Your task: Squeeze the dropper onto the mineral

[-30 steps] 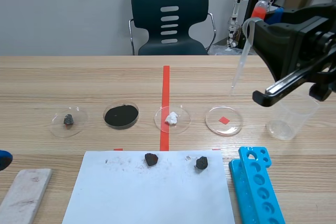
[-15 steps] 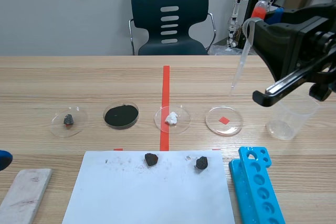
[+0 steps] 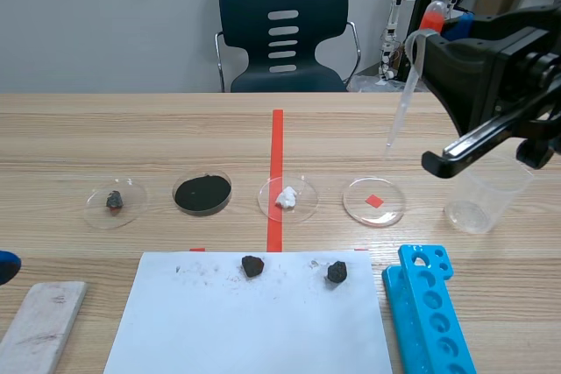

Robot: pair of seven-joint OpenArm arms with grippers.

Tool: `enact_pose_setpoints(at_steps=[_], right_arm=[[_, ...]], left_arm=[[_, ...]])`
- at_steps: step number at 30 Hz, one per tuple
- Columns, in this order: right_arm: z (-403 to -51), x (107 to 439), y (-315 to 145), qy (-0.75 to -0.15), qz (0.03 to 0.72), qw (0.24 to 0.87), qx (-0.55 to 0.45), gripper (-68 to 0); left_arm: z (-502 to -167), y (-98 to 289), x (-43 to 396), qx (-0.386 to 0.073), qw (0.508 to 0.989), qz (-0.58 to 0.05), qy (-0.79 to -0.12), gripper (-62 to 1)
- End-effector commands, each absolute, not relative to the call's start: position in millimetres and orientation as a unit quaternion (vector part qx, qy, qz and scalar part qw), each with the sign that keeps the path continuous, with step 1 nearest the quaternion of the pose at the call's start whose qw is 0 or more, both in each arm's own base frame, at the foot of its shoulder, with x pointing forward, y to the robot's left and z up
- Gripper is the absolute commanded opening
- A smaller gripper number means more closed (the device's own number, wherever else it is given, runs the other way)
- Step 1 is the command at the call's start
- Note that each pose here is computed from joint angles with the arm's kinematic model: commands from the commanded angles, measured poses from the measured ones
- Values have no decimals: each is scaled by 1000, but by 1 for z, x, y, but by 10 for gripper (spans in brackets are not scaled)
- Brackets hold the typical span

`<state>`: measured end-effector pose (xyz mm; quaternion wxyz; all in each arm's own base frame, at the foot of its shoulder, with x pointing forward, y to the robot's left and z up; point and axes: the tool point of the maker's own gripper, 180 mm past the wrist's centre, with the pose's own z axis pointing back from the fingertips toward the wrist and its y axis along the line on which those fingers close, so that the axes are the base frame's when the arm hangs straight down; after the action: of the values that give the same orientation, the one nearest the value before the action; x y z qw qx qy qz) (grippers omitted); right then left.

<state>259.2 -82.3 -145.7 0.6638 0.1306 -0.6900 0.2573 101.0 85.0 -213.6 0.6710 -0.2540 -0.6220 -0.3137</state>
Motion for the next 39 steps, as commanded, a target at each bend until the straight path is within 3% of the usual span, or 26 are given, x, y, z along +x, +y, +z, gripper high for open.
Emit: enact_pose_setpoints(at_steps=[1,22,30,39], right_arm=[[-139,263,-85,-702,248,655,130,-582],[-154,317,-99,-721,229,644,114,-582],[-180,341,-88,-711,196,660,142,-582],[-205,356,-68,-695,208,670,160,-582]], left_arm=[[-205,82,103,-264,659,-306,-634,14],[-205,82,103,-264,659,-306,-634,14],[-205,82,103,-264,659,-306,-634,14],[-205,82,103,-264,659,-306,-635,14]])
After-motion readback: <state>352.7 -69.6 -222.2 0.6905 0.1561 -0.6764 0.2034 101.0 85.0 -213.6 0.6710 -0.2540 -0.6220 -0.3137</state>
